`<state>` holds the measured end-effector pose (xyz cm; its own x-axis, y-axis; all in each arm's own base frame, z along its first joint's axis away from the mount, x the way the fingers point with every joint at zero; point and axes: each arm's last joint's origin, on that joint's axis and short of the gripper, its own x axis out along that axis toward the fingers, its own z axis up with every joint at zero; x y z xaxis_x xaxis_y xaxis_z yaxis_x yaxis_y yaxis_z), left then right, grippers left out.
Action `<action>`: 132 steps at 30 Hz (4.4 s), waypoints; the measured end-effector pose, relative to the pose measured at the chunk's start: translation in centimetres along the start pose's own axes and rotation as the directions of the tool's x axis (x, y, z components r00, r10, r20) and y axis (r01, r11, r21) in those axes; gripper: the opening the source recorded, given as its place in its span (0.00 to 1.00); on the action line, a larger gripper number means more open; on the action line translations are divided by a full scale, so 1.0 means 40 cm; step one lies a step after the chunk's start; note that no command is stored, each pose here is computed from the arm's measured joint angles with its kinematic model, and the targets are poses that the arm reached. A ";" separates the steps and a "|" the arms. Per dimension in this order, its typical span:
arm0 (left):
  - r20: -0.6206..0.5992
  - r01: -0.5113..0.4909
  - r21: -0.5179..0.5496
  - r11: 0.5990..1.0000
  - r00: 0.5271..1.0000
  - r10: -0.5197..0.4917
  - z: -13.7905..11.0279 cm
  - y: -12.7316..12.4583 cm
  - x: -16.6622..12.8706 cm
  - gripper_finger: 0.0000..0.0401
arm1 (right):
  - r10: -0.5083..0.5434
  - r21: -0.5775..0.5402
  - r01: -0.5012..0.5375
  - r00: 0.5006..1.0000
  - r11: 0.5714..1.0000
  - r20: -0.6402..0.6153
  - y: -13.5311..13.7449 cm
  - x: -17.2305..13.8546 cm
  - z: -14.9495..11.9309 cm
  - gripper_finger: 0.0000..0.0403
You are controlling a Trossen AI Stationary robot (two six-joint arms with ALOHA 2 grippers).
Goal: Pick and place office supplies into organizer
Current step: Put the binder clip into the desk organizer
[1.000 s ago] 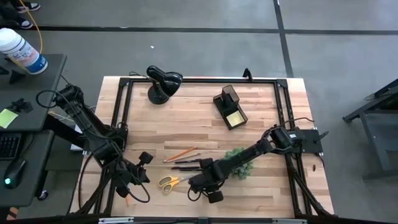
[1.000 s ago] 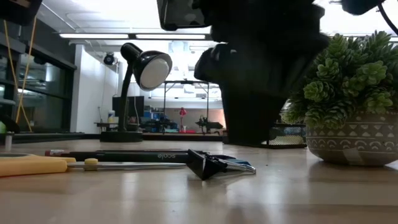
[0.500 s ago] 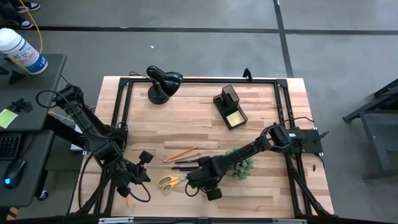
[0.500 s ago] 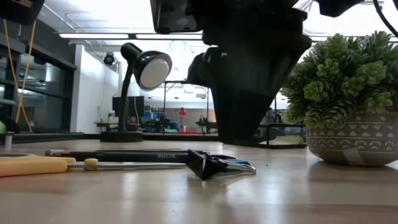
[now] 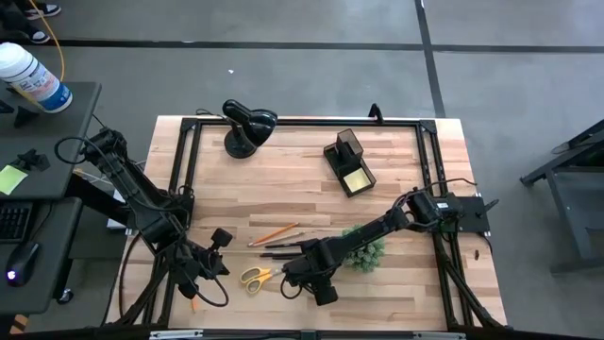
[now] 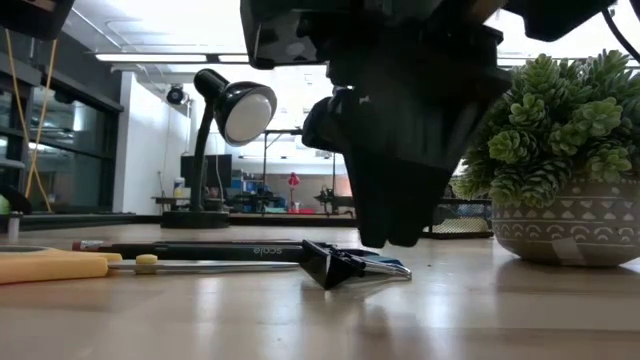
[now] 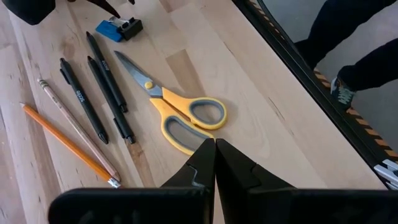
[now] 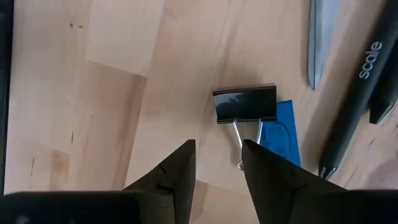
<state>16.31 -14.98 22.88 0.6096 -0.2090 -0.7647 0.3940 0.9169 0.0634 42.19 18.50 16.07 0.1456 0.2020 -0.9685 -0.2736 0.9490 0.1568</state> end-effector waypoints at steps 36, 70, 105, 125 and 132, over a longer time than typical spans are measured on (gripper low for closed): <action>0.006 -0.018 0.006 1.000 1.000 0.018 0.001 0.001 0.000 0.00 | -0.022 0.029 0.022 1.000 0.999 -0.023 -0.010 0.054 0.002 0.03; 0.009 -0.034 -0.016 0.999 0.999 0.034 0.001 0.002 0.000 0.00 | -0.298 0.558 0.449 0.891 0.698 -0.344 -0.556 -0.293 -0.067 0.00; 0.012 -0.042 -0.069 0.997 0.999 0.043 0.001 0.003 0.000 0.00 | -0.250 0.788 0.544 0.837 0.287 -0.487 -0.859 -0.274 -0.225 0.00; 0.007 -0.043 -0.068 0.997 0.999 0.043 0.000 0.003 0.000 0.00 | -0.228 0.790 0.531 0.847 0.307 -0.480 -0.880 -0.281 -0.242 0.00; 0.007 -0.042 -0.067 0.997 0.999 0.043 0.000 0.003 0.000 0.00 | -0.224 0.795 0.527 0.849 0.299 -0.478 -0.881 -0.281 -0.243 0.00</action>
<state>16.37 -14.86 22.88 0.6307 -0.1718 -0.7567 0.3205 0.9458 0.0524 40.95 -19.58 19.55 -0.2697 -0.1567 -0.9501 0.7511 0.5832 -0.3094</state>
